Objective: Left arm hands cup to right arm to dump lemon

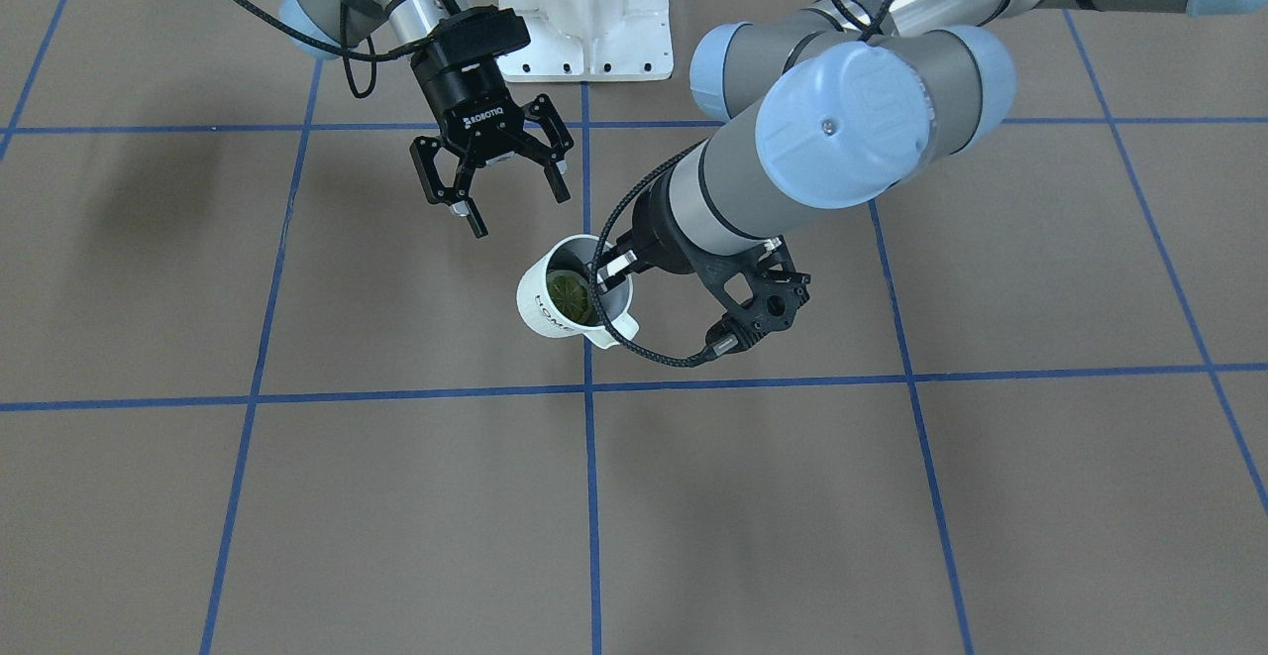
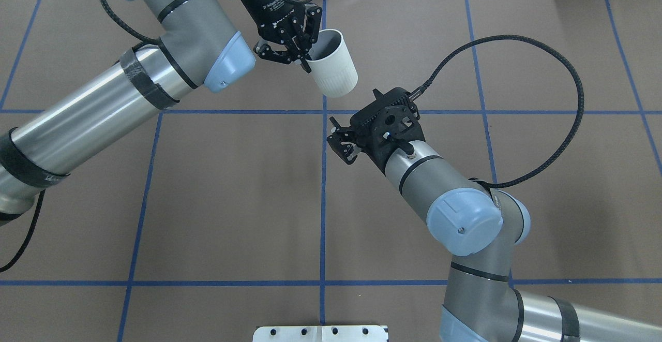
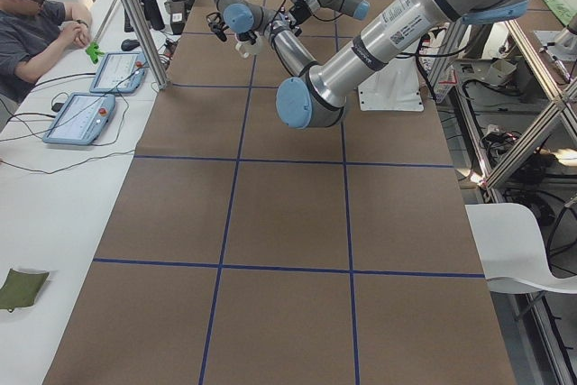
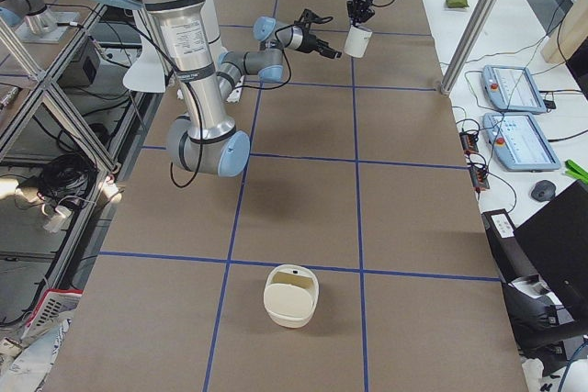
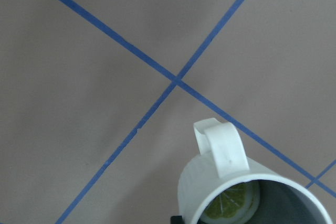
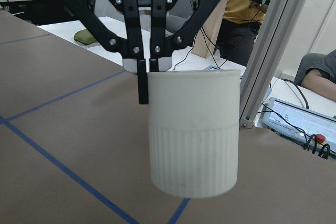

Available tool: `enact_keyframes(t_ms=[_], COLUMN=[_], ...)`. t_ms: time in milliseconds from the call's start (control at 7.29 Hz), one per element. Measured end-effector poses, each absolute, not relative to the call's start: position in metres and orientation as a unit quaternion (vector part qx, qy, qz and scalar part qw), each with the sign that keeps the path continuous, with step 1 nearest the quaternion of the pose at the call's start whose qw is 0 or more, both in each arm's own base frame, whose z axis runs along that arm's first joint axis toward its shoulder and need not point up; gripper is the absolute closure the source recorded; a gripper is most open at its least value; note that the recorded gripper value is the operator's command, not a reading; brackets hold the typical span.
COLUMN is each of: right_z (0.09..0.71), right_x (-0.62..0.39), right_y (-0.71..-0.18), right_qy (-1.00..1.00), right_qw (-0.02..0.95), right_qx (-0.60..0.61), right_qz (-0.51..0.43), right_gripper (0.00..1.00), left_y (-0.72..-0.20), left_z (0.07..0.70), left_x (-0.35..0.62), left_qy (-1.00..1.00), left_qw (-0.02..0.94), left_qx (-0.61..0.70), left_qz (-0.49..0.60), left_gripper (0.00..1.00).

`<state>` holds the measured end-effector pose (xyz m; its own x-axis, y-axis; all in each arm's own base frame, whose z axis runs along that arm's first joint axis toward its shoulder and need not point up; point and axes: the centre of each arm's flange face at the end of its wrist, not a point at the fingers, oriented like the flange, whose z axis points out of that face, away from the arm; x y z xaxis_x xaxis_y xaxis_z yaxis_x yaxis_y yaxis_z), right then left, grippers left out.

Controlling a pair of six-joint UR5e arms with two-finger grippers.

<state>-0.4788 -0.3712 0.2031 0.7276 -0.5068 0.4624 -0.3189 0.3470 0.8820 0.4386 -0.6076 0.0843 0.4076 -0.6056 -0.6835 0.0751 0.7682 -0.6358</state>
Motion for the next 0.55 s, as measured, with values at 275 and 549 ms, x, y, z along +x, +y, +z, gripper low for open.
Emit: enact_keyframes(t_ms=[275, 549], right_z=[0.203, 0.203], right_x=[-0.479, -0.479], right_y=[-0.371, -0.371], right_qy=[-0.362, -0.361], right_qw=[0.736, 0.736], right_qx=[0.568, 0.568], right_qz=[-0.064, -0.065], right_gripper=[0.0, 0.0], left_y=[-0.599, -0.591], left_z=[0.08, 0.075], left_x=[0.446, 0.447], left_qy=[0.502, 0.505], left_qw=[0.797, 0.796], left_qx=[-0.267, -0.266], left_qz=[-0.205, -0.199], left_gripper=[1.0, 1.0])
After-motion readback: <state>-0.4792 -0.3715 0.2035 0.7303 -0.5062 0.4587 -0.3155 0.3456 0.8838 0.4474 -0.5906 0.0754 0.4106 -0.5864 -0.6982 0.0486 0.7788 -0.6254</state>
